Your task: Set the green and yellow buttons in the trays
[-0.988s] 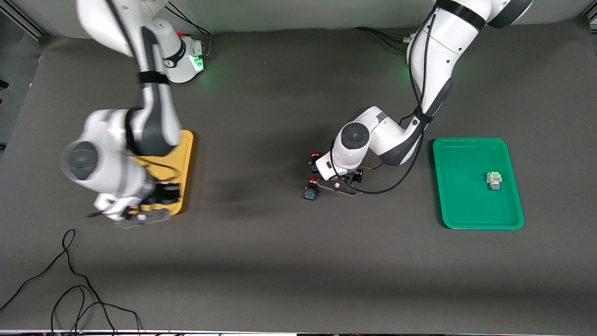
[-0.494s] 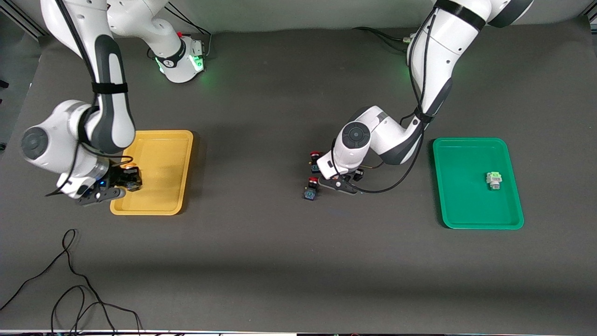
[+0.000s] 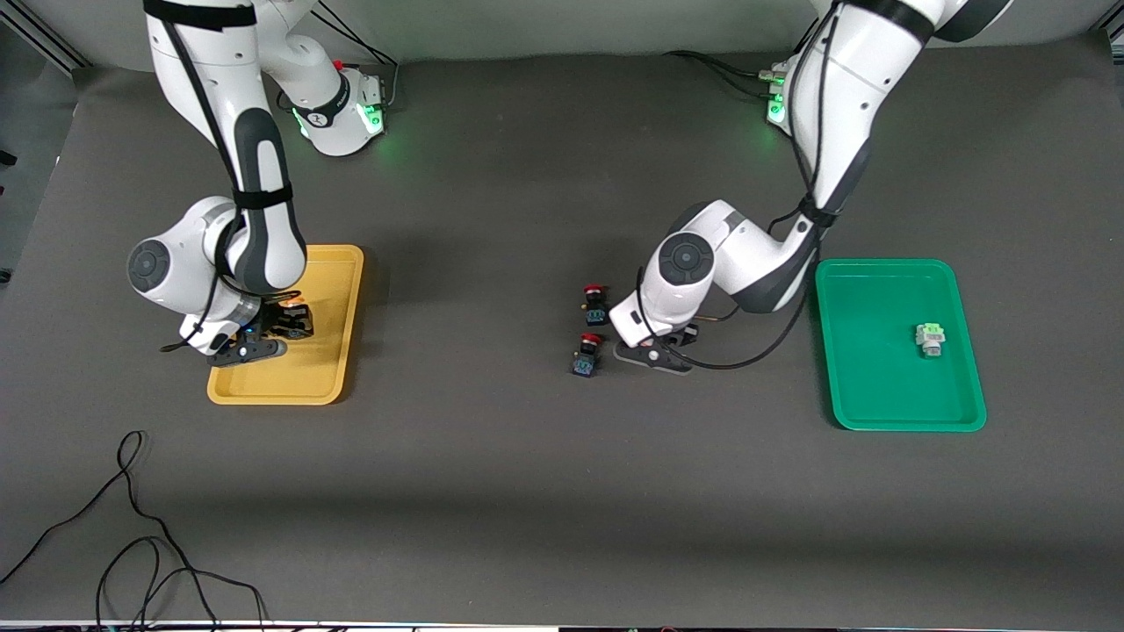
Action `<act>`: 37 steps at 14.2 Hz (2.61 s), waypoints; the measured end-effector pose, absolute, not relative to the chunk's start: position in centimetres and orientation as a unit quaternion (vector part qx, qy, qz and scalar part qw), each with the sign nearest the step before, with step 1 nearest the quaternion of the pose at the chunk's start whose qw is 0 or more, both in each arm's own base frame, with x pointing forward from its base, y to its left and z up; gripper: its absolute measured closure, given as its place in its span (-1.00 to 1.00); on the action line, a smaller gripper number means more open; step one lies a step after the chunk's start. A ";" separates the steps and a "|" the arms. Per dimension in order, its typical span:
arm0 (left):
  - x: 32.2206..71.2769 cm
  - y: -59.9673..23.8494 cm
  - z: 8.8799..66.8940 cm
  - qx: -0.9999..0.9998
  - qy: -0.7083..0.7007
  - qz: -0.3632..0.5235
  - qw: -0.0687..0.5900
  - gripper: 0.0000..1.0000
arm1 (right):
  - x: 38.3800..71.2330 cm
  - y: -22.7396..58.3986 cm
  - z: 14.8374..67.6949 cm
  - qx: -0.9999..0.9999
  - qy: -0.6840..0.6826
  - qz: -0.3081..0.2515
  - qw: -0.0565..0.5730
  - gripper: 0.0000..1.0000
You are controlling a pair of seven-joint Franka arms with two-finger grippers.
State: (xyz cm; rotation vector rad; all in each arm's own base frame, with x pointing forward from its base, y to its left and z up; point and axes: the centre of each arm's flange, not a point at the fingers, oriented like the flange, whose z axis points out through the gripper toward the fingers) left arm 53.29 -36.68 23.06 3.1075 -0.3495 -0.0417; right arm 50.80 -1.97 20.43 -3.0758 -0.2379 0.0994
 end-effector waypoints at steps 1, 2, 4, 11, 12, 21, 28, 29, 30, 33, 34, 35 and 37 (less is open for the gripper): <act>53.9 -36.2 25.0 0.995 -0.098 -0.024 0.002 0.16 | 50.9 -1.9 20.5 -0.996 -0.077 0.031 0.028 0.17; 54.5 -35.4 27.4 0.996 -0.083 -0.031 -0.001 0.16 | 51.2 -1.8 20.7 -0.996 -0.075 0.028 0.029 0.10; 55.8 -32.8 32.8 0.998 -0.051 -0.035 -0.009 0.16 | 52.2 -1.2 21.6 -0.997 -0.071 0.022 0.038 -0.39; 59.8 -16.7 44.8 0.993 0.026 -0.109 -0.041 0.16 | 58.2 0.1 31.3 -0.994 -0.074 0.059 0.045 -1.00; 60.3 -13.9 45.0 0.992 0.024 -0.120 -0.039 0.16 | 59.1 0.8 33.6 -0.994 -0.076 0.069 0.043 -1.00; 60.5 2.0 39.1 0.989 -0.008 -0.147 0.001 0.16 | 61.8 4.3 49.1 -0.990 -0.110 0.086 -0.010 -1.00; 57.1 3.4 28.1 0.995 -0.010 -0.096 0.014 0.16 | 59.6 1.7 54.6 -0.996 -0.058 0.072 -0.014 -1.00; 56.2 3.6 26.5 0.996 -0.012 -0.083 0.016 0.16 | 59.1 1.0 55.4 -0.996 -0.053 0.067 -0.010 -1.00; 55.3 3.8 25.0 0.997 -0.014 -0.070 0.018 0.16 | 58.6 0.2 56.1 -0.997 -0.047 0.063 -0.006 -1.00; 53.3 3.9 22.1 0.998 -0.016 -0.047 0.024 0.16 | 57.0 -2.3 57.1 -0.998 -0.031 0.052 0.005 -1.00; 53.1 3.9 21.7 0.999 -0.016 -0.046 0.025 0.16 | 56.5 -3.0 57.2 -0.999 -0.025 0.048 0.007 -1.00; 53.0 3.9 21.4 0.999 -0.016 -0.045 0.026 0.16 | 56.1 -3.8 57.1 -0.999 -0.019 0.043 0.008 -1.00; 53.0 3.9 21.3 0.999 -0.016 -0.044 0.026 0.07 | 55.6 -4.7 57.0 -0.999 -0.011 0.034 0.008 -1.00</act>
